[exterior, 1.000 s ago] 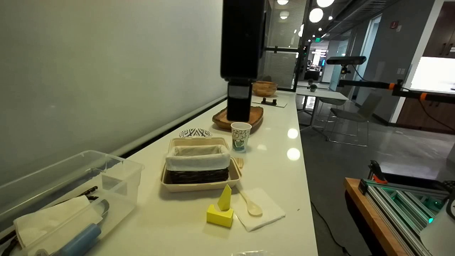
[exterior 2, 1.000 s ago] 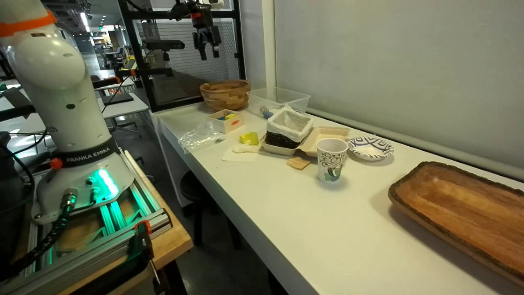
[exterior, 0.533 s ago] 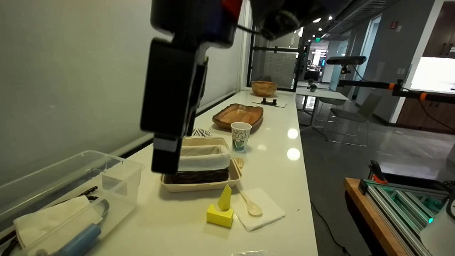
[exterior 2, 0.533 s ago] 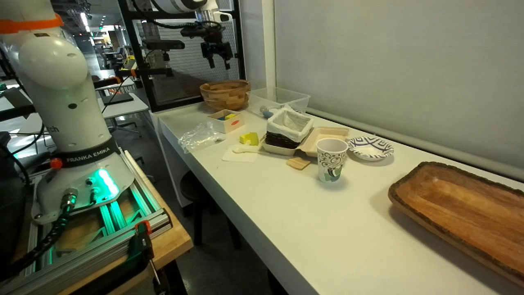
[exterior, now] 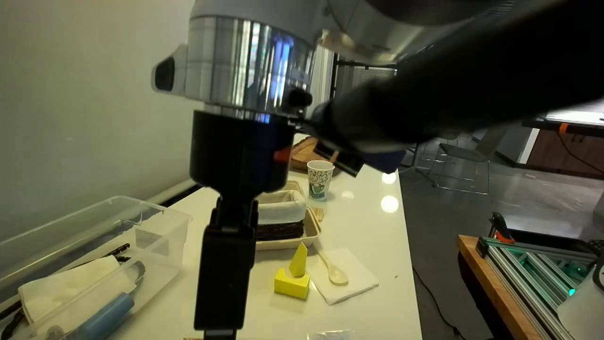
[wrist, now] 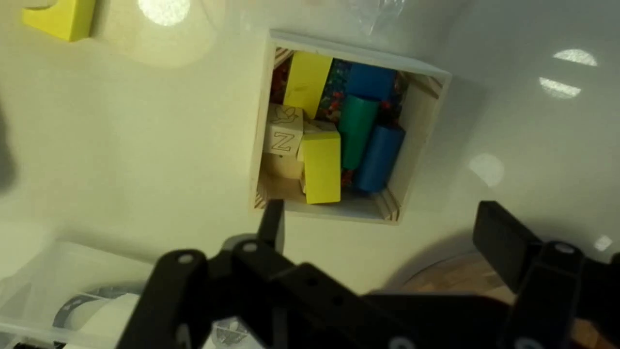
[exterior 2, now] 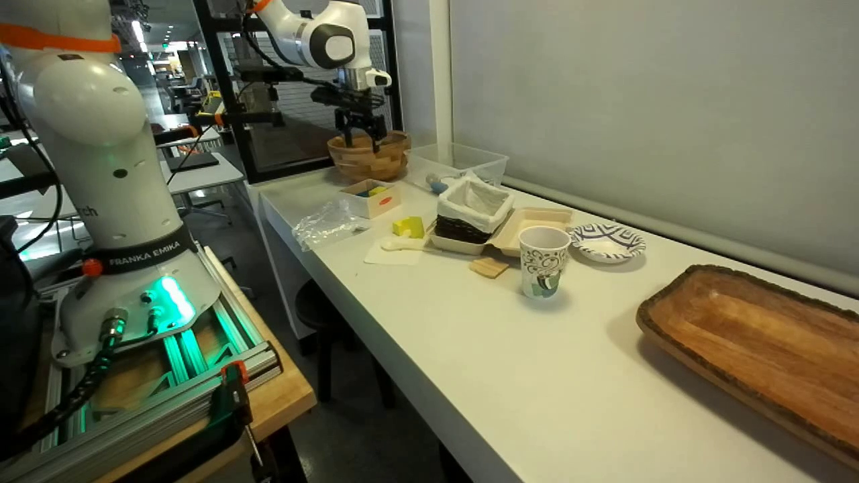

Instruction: Take one yellow block and white block out of the box on the left and put them on the countertop.

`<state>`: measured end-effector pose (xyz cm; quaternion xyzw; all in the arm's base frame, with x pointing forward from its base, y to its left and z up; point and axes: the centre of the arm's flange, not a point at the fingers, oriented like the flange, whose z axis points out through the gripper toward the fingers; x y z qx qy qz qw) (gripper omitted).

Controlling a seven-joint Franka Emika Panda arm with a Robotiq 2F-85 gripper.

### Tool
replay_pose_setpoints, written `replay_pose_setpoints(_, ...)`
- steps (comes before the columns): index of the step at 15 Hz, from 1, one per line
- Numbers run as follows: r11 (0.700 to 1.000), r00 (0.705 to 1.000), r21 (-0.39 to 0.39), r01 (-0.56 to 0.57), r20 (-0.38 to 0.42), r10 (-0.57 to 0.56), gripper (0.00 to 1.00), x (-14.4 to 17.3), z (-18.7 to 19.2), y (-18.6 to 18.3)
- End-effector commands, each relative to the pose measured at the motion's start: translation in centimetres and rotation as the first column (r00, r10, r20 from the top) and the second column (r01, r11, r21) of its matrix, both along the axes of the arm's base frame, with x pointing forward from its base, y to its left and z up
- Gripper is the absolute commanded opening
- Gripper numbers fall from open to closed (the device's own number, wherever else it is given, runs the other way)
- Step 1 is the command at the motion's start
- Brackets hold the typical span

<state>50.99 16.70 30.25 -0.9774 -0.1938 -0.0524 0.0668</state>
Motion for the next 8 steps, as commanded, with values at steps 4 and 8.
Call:
replay_pose_setpoints(4,0.999,0.999,0.035,-0.009,0.033,0.008,1.0,1.0,-3.5,0.0)
replay_pose_setpoints(8,0.999,0.999,0.048,-0.013,0.033,0.011,1.0,1.7,-5.2,-0.1)
